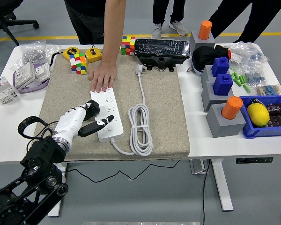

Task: Pick up the plug,place it near the board,insert it into the board,press the button

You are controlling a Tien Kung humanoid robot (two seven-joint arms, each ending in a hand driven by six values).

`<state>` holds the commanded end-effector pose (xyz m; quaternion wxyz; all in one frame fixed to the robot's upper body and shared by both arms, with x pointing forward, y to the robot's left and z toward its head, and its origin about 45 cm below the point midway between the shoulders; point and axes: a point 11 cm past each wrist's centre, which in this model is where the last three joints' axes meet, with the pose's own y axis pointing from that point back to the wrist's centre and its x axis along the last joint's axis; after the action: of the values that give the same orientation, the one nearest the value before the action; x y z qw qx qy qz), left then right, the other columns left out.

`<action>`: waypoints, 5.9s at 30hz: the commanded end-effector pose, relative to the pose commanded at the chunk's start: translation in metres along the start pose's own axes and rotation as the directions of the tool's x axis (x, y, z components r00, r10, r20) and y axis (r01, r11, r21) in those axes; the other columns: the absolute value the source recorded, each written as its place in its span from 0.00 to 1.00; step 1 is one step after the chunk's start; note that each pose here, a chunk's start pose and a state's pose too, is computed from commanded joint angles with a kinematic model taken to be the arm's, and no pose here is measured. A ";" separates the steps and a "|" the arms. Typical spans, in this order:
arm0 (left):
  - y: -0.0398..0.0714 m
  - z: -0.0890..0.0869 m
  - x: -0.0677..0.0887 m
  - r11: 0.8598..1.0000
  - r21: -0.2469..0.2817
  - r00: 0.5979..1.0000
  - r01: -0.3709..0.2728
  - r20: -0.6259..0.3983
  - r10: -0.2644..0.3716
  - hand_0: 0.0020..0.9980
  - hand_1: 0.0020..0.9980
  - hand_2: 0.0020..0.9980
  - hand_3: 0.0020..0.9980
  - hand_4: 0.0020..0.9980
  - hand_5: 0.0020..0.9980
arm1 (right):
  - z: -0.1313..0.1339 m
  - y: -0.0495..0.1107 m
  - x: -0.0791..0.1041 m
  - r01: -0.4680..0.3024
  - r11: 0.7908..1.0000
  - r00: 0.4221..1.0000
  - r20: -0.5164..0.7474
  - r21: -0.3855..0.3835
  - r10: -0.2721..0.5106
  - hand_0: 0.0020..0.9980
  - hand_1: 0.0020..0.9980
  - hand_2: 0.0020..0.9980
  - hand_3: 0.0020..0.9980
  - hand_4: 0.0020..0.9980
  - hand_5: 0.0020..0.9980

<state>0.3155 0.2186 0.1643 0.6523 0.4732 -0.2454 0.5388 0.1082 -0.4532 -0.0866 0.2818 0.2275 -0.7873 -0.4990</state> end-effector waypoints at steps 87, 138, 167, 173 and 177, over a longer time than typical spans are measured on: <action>0.018 0.050 -0.005 0.949 -0.184 0.842 0.258 0.525 -0.127 0.18 0.00 0.11 0.84 0.62 0.00 | -0.003 0.000 0.000 0.000 1.000 1.000 -0.007 0.000 0.000 0.79 0.69 0.71 0.76 1.00 1.00; 0.000 0.025 -0.013 0.960 -0.123 0.848 0.251 0.506 -0.157 0.19 0.00 0.10 0.77 0.57 0.00 | -0.005 0.000 0.001 0.001 1.000 1.000 -0.002 0.001 -0.001 0.79 0.70 0.71 0.76 1.00 1.00; 0.003 0.016 -0.031 0.944 -0.078 0.804 0.322 0.549 -0.229 0.19 0.00 0.10 0.75 0.55 0.00 | -0.003 0.000 0.003 -0.006 1.000 1.000 -0.005 -0.002 0.006 0.79 0.70 0.71 0.76 1.00 1.00; 0.003 0.018 -0.030 0.944 -0.090 0.808 0.316 0.547 -0.219 0.19 0.00 0.10 0.74 0.56 0.00 | -0.004 0.000 0.002 -0.004 1.000 1.000 -0.003 0.001 0.004 0.79 0.70 0.71 0.76 1.00 1.00; 0.002 0.022 -0.020 0.951 -0.108 0.824 0.290 0.534 -0.190 0.19 0.00 0.10 0.74 0.56 0.00 | -0.005 0.000 0.001 -0.002 1.000 1.000 -0.002 0.001 0.002 0.79 0.70 0.71 0.76 1.00 1.00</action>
<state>0.3118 0.1893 0.1577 0.6660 0.5650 -0.3986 0.2799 0.1104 -0.4569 -0.0844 0.2832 0.2273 -0.7875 -0.4979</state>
